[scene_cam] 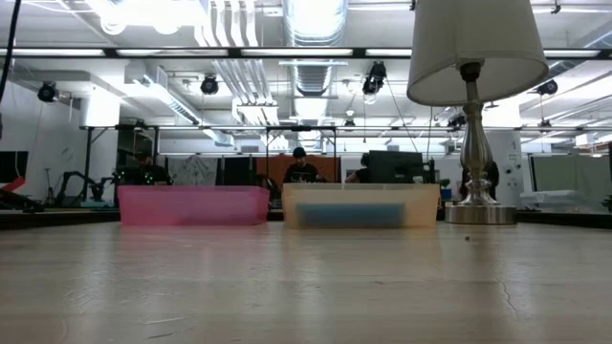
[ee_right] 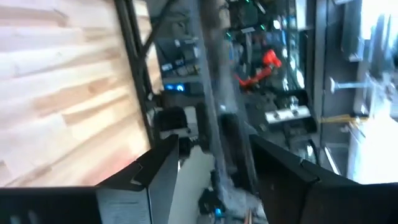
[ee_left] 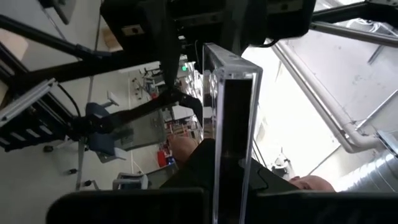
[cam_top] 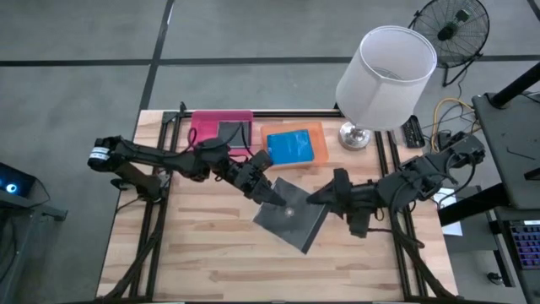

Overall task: Pick & place jewel cases by type
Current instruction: Put the black CD case into the pink bin

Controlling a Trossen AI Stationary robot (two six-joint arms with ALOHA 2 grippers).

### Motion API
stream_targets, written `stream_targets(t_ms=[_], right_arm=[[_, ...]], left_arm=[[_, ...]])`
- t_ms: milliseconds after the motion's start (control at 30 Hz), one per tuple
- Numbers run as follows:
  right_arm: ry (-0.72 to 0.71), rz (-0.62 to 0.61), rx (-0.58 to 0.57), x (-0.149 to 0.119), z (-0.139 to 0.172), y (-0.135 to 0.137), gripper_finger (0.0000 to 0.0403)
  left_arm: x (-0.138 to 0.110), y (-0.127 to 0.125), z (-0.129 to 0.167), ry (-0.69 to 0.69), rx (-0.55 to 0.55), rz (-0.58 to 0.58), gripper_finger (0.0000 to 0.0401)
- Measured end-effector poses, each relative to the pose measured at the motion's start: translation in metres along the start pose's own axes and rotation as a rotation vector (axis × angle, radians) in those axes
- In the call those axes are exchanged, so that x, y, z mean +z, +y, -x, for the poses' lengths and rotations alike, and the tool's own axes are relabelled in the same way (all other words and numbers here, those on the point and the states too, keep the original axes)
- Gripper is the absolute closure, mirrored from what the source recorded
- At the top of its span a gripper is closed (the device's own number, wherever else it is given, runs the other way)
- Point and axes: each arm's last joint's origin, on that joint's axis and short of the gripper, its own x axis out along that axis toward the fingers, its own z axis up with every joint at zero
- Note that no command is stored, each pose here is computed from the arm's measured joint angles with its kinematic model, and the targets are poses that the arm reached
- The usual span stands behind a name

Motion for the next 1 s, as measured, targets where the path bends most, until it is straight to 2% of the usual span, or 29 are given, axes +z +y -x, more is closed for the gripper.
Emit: stream_targets(t_ms=[400, 733, 833, 1000], right_arm=[[0.136, -0.160, -0.146, -0.016, 0.032, -0.016, 0.0218], [0.263, -0.253, -0.185, -0.032, 0.057, -0.016, 0.0218], [0.288, -0.271, -0.192, -0.035, 0.061, -0.016, 0.0220], [0.332, -0.307, -0.221, -0.041, 0.072, -0.017, 0.0220]], left_arm=[[0.023, 0.002, 0.014, -0.046, 0.024, -0.063, 0.0401], [0.041, 0.003, 0.031, -0.048, 0.080, -0.095, 0.0401], [0.043, -0.001, 0.038, -0.051, 0.111, -0.113, 0.0401], [0.048, -0.013, 0.052, -0.049, 0.102, -0.160, 0.0401]])
